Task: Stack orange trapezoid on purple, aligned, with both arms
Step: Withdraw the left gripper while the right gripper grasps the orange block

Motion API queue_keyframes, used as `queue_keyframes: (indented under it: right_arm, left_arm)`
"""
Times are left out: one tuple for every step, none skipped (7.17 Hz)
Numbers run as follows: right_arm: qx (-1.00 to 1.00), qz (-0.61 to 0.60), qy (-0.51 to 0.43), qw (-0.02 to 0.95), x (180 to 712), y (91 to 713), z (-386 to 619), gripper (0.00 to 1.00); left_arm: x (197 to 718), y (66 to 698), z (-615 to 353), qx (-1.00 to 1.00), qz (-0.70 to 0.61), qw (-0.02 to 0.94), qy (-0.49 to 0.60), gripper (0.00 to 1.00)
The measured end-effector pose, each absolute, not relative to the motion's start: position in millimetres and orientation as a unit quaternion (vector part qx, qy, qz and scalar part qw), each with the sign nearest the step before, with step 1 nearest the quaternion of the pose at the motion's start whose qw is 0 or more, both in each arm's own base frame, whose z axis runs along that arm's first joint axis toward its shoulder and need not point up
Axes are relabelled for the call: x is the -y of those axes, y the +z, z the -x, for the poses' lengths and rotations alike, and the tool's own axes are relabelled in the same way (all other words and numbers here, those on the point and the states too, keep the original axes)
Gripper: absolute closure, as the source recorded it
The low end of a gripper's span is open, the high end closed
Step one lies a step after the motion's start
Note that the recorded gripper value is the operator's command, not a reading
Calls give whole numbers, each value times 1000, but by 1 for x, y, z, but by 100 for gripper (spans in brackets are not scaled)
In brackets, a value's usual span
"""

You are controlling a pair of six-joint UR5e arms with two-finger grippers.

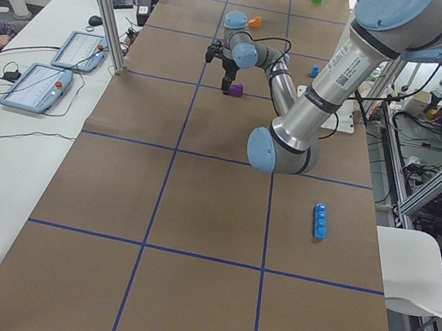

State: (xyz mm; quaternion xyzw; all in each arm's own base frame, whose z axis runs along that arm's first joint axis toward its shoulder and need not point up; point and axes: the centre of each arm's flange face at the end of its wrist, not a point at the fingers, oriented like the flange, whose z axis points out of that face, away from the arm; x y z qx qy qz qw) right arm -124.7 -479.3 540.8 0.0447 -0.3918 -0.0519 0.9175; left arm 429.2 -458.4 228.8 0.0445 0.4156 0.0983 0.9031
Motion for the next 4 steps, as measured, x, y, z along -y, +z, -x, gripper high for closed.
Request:
queue_keyframes:
  right_arm:
    - [393, -56, -32, 917, 462, 550, 137, 0]
    - [398, -64, -14, 915, 442, 562, 146, 0]
    - [401, -65, -1, 914, 423, 572, 154, 0]
    - [397, -65, 11, 915, 409, 581, 166, 0]
  left_arm:
    - [463, 270, -362, -407, -55, 903, 128, 0]
    - [472, 304, -307, -400, -64, 902, 151, 0]
    - [479, 328, -269, -393, -73, 901, 167, 0]
    - [483, 340, -249, -388, -78, 902, 175, 0]
